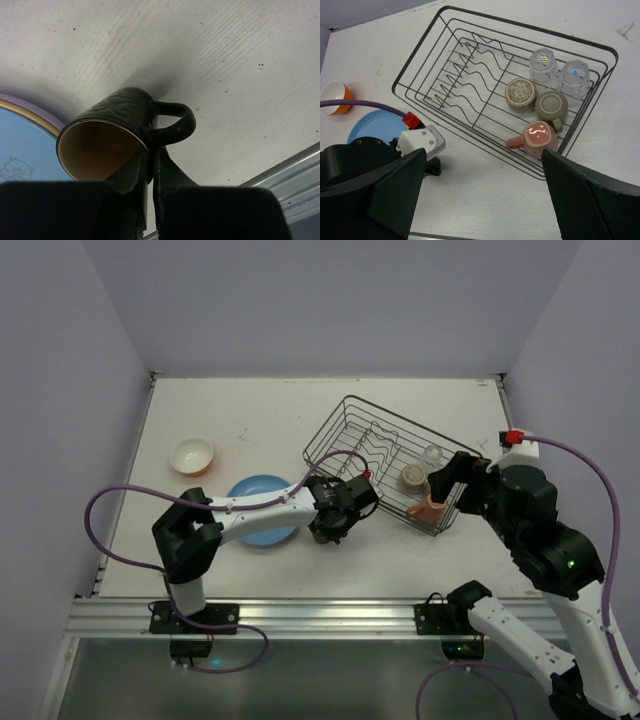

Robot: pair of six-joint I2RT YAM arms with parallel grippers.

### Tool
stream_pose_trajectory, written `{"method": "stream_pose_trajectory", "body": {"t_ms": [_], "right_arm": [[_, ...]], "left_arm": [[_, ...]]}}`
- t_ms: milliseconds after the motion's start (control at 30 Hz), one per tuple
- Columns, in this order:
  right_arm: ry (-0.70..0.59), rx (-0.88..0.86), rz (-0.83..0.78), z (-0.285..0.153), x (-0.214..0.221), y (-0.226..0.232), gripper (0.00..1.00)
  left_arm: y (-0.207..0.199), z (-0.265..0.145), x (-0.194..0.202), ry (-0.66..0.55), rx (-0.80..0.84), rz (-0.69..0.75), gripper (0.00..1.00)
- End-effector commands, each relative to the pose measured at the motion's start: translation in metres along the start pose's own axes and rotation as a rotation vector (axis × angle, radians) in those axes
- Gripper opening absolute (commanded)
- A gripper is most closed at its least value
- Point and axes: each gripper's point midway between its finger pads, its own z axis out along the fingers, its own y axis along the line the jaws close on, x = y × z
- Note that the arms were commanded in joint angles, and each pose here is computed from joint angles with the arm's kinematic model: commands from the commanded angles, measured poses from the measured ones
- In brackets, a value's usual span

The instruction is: Unload the mixed dishes from the dish rack

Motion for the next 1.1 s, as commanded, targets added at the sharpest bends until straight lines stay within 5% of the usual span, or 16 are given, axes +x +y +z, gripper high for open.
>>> {"method": "stream_pose_trajectory", "body": {"t_ms": [0,200,267,733,800,1067], "right_arm": [[-0.008,0.033,-0.025,0.001,0.001,-0.008,0.99],[0.051,0.033,-0.043,0.015,0.013,-0.004,0.99],[0.082,0.029,-0.05,0.021,0.018,-0.001,0.99],[0.214,0.097,-0.043,0.057,0.035,-0.009,0.99],[0.251,0.144,-0.035,0.068,0.043,-0.022,0.99],[0.432,0.259,-0.047,0.089,0.083,-0.048,0.96]], "left_arm": [[0.009,-0.013,-0.021,-0.042,-0.05,0.034,0.0],[0.008,-0.008,-0.025,-0.043,-0.053,0.037,0.01],[0.008,-0.008,-0.027,-0.048,-0.055,0.034,0.26],[0.006,-0.068,-0.064,-0.248,0.006,-0.032,0.77],[0.007,-0.089,-0.072,-0.319,0.025,-0.058,1.0],[0.025,-0.165,-0.077,-0.573,0.062,-0.159,1.0]]}}
